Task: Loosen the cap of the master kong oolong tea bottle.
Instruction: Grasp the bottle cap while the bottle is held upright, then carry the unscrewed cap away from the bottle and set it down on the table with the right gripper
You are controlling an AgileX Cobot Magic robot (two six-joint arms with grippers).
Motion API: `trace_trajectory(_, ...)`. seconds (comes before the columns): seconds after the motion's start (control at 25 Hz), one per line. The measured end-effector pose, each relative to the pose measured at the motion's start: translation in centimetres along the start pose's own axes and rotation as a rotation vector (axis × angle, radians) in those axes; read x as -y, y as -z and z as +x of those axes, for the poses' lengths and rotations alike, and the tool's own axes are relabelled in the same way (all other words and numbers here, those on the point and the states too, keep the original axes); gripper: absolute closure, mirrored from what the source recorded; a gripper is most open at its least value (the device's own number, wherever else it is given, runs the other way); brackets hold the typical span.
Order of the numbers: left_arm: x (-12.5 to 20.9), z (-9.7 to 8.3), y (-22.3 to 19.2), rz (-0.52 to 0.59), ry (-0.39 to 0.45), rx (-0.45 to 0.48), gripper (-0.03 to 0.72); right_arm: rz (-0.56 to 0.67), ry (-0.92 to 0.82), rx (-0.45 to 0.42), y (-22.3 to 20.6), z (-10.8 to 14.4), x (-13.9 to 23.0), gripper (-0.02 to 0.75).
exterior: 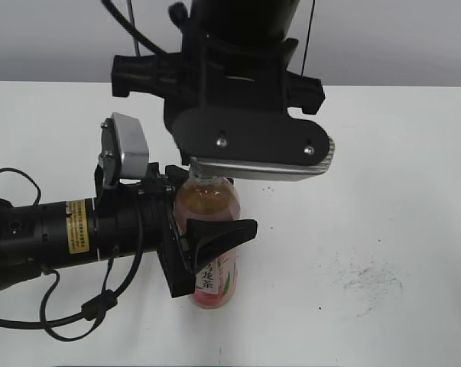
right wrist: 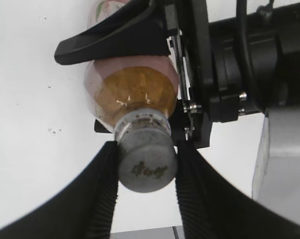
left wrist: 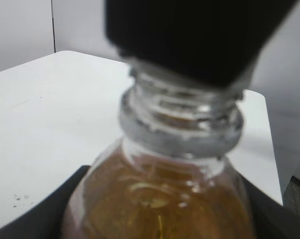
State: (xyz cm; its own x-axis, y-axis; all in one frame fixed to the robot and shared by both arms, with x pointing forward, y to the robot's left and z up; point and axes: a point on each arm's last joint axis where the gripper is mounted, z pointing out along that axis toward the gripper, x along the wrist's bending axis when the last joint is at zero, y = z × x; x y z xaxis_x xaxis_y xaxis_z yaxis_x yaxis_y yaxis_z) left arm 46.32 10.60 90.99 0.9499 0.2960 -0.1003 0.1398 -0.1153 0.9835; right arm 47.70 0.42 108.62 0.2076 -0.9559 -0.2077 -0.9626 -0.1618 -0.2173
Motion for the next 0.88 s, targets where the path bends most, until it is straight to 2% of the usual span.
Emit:
trace_trajectory(0.16,0.0,0.0,0.0,0.001,-0.001,0.003,0.244,0.019,0.040,-0.003,0.5,0.0,-0.1,0.470)
trace_trajectory(0.28,0.0,0.0,0.0,0.001,-0.001,0.003,0.244,0.067,-0.108,0.002,2.1,0.5,-0.1,0.470)
trace_trajectory(0.44,0.0,0.0,0.0,0.001,-0.001,0.003,0.244,0.133,-0.560,0.018,3.7,1.9,0.6,0.470)
trace_trajectory(0.56,0.0,0.0,0.0,0.002,-0.002,0.004,0.244,0.174,-0.992,0.005,3.4,3.9,1.7,0.470)
trace_trajectory(0.76,0.0,-0.1,0.0,0.001,-0.003,0.009,0.244,0.203,-1.496,-0.162,-0.3,10.0,2.3,0.470)
trace_trajectory(0.88,0.0,-0.1,0.0,0.002,-0.005,0.009,0.244,0.124,-1.749,-0.267,-2.8,13.0,1.5,0.470)
